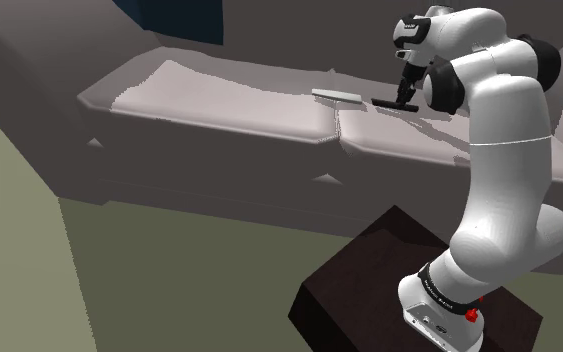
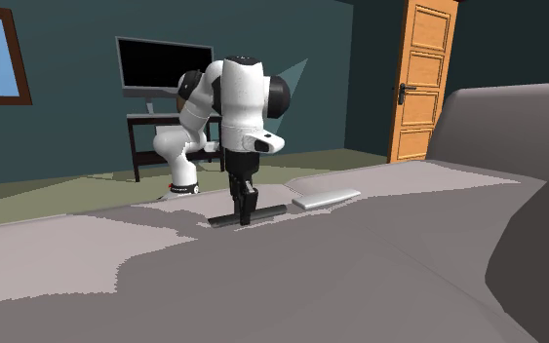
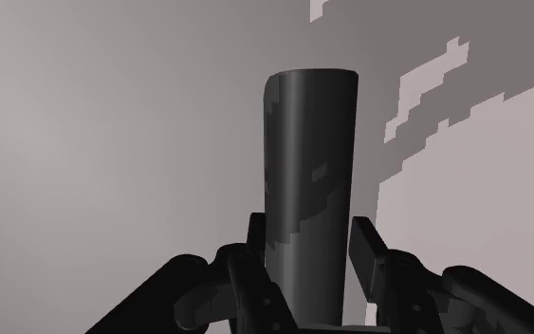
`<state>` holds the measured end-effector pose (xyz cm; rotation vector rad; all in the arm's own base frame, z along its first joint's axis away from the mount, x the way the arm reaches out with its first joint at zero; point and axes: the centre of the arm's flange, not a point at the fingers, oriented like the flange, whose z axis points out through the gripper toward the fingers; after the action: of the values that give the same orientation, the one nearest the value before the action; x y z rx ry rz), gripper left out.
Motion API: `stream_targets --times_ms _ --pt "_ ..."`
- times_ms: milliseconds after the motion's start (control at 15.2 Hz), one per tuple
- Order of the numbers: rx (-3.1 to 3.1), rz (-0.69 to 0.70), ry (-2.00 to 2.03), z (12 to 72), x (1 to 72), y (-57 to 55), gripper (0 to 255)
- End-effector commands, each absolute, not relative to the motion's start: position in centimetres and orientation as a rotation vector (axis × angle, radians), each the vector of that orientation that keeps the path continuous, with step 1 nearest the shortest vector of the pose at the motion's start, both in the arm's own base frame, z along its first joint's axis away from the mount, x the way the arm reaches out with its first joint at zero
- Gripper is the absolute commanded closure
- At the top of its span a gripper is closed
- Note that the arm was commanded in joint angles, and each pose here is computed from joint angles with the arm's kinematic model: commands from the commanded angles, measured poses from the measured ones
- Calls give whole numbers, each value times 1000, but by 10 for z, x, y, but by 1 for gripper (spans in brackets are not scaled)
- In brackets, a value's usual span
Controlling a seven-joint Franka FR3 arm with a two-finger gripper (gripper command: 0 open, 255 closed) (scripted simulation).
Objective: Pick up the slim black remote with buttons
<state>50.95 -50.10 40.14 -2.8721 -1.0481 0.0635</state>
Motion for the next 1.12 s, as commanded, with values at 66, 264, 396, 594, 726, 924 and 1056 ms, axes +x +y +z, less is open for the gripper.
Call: stream_targets --times_ms 66,264,396,594,726,924,1056 --pt "-2870 66 -1046 400 509 -501 255" --pt "-2870 66 -1046 410 509 -501 255" --pt "-2870 66 -1046 421 509 -501 255" --pt "-2870 66 -1046 437 509 -501 255" --pt "-2870 66 -1046 447 509 -501 255" --pt "-2870 66 -1046 463 509 -501 255" --pt "-2870 66 -1046 474 509 -501 255"
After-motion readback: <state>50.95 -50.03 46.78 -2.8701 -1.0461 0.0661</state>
